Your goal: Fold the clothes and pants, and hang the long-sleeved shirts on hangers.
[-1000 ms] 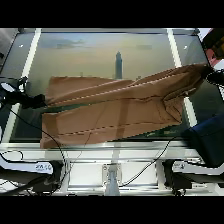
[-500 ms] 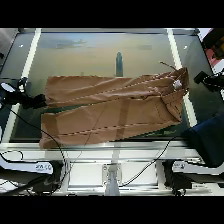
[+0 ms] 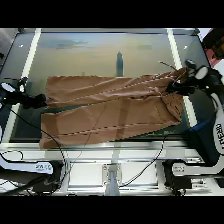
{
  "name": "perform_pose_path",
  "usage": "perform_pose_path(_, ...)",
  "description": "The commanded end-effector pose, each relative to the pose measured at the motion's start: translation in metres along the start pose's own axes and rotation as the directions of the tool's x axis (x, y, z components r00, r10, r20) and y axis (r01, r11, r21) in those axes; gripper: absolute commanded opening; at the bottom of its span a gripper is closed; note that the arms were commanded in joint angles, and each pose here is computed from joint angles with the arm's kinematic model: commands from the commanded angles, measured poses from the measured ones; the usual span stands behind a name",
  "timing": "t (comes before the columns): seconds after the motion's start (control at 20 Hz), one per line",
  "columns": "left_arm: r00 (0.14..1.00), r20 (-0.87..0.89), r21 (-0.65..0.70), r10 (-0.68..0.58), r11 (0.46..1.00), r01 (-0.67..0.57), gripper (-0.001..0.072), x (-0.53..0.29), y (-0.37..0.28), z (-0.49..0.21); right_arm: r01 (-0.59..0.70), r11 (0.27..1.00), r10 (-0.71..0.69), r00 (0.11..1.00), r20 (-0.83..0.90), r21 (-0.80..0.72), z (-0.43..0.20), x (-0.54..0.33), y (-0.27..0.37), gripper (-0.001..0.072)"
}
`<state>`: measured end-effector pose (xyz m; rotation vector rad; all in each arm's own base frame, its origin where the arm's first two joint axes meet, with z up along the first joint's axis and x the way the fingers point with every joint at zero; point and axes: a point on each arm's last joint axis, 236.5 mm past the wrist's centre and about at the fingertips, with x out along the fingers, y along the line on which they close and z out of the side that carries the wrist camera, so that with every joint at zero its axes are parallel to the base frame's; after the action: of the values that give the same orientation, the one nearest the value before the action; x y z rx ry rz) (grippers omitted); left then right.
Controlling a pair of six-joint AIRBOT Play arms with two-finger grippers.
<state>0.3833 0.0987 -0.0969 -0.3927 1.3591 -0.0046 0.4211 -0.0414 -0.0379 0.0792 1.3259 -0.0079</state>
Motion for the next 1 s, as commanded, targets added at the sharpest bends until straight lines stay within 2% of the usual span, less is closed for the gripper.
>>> perform_pose_path(0.0,1.0,0.0,0.001,0.0,1.0,0.0,0.0021,0.0,0.0,0.0,0.138,0.966,-0.161,0.983,-0.092,-0.217,-0.021,0.004,0.017,0.0702)
perform_pose_path(0.1,1.0,0.0,0.001,0.0,1.0,0.0,0.0021,0.0,0.0,0.0,0.139,0.951,-0.176,0.978,-0.111,-0.277,-0.028,0.008,0.034,0.0701)
perform_pose_path(0.2,1.0,0.0,0.001,0.0,1.0,0.0,0.0021,0.0,0.0,0.0,0.237,0.917,-0.288,0.95,-0.122,-0.321,-0.036,0.016,0.022,0.07)
perform_pose_path(0.25,1.0,0.0,0.002,0.0,1.0,0.0,0.0021,0.0,0.0,0.0,0.29,0.906,-0.348,0.925,-0.154,-0.309,-0.046,0.019,0.01,0.07)
perform_pose_path(0.35,1.0,0.001,0.005,0.001,1.0,-0.001,0.0022,0.0,0.0,0.0,0.321,0.913,-0.375,0.903,-0.209,-0.252,-0.061,0.028,0.002,0.07)
perform_pose_path(0.55,1.0,0.004,0.005,0.002,1.0,-0.002,0.0021,0.0,0.0,0.001,0.363,0.925,-0.374,0.922,-0.1,-0.111,-0.036,0.037,0.002,0.0679)
perform_pose_path(0.6,1.0,0.004,0.005,0.002,1.0,-0.002,0.0021,0.0,0.0,0.001,0.395,0.914,-0.402,0.913,-0.074,-0.09,-0.03,0.034,-0.005,0.0644)
perform_pose_path(0.7,1.0,0.004,0.005,0.002,1.0,-0.002,0.0022,0.0,0.0,0.001,0.459,0.885,-0.463,0.885,-0.042,-0.073,-0.023,0.028,-0.02,0.0507)
perform_pose_path(0.8,1.0,0.004,0.005,0.002,1.0,-0.002,0.0022,0.0,0.0,0.001,0.491,0.867,-0.494,0.869,-0.023,-0.084,-0.018,0.024,-0.027,0.0339)
perform_pose_path(0.85,1.0,0.005,0.005,0.002,1.0,-0.002,0.0021,0.0,0.0,0.001,0.499,0.862,-0.502,0.865,-0.017,-0.088,-0.016,0.022,-0.029,0.0225)
perform_pose_path(0.95,1.0,0.016,0.004,0.006,1.0,-0.006,0.0021,0.0,0.001,0.004,0.512,0.854,-0.514,0.858,-0.005,-0.091,-0.013,0.018,-0.032,0.0075)
